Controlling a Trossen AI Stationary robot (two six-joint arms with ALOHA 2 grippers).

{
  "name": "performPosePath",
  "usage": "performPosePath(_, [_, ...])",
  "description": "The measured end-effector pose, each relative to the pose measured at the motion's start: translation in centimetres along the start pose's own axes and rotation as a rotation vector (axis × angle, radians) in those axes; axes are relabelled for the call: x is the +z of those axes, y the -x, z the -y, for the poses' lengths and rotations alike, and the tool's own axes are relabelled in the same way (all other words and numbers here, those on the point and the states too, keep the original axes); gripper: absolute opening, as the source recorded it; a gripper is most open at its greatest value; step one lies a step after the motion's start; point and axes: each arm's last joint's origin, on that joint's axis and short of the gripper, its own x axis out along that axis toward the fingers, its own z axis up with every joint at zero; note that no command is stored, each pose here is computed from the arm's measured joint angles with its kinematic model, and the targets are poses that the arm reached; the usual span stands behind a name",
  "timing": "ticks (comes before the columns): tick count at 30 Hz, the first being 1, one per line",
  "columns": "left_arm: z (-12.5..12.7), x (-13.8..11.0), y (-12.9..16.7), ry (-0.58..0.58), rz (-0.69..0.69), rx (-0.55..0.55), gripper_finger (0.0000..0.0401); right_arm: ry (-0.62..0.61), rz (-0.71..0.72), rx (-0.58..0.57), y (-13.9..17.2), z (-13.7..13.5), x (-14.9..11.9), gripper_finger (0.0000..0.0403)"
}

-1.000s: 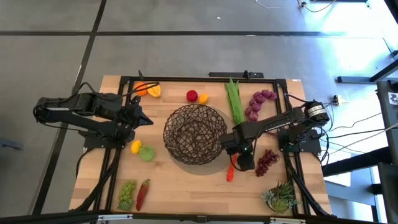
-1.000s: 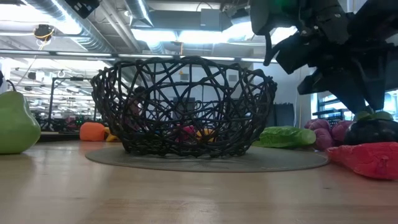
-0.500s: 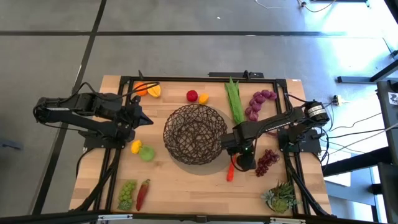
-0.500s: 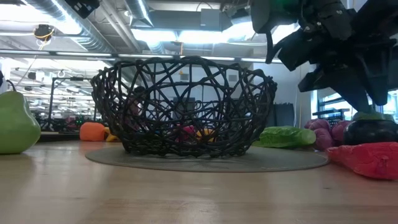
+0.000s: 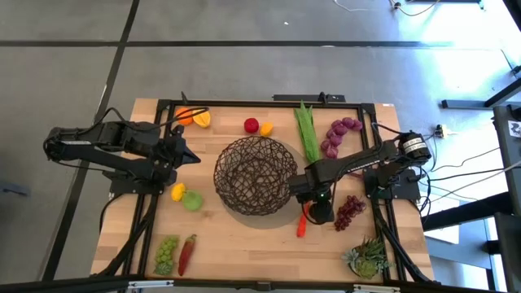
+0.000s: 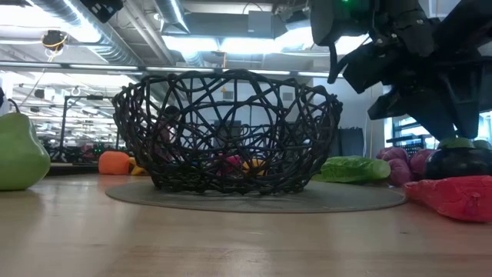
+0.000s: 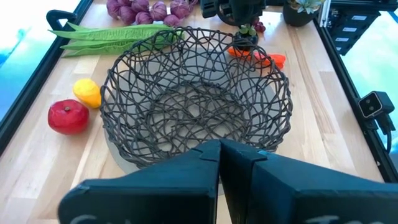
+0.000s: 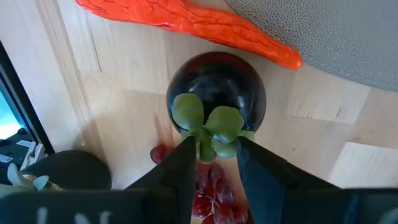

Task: Build produce basket
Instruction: Put the mangosteen into the wire basket

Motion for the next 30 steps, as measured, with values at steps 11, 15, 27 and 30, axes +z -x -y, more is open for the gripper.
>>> performPosePath(11, [0.0,0.0,0.0,0.000,0.000,0.000,0.0000,-0.026,0.010,0.005,0.0,0.0,0.1,0.0038])
performPosePath(15, [0.0,0.0,0.0,0.000,0.000,0.000,0.0000,-0.049,0.019,0.008,0.0,-0.1,0.2,0.0013])
performPosePath(27, [0.0,0.0,0.0,0.000,0.000,0.000,0.0000,-0.087,0.059,0.007,1.1,-0.4,0.8,0.0006])
performPosePath(30, [0.0,0.0,0.0,0.000,0.000,0.000,0.0000,-0.091,0.053,0.007,1.9,-0.7,0.8,0.0006])
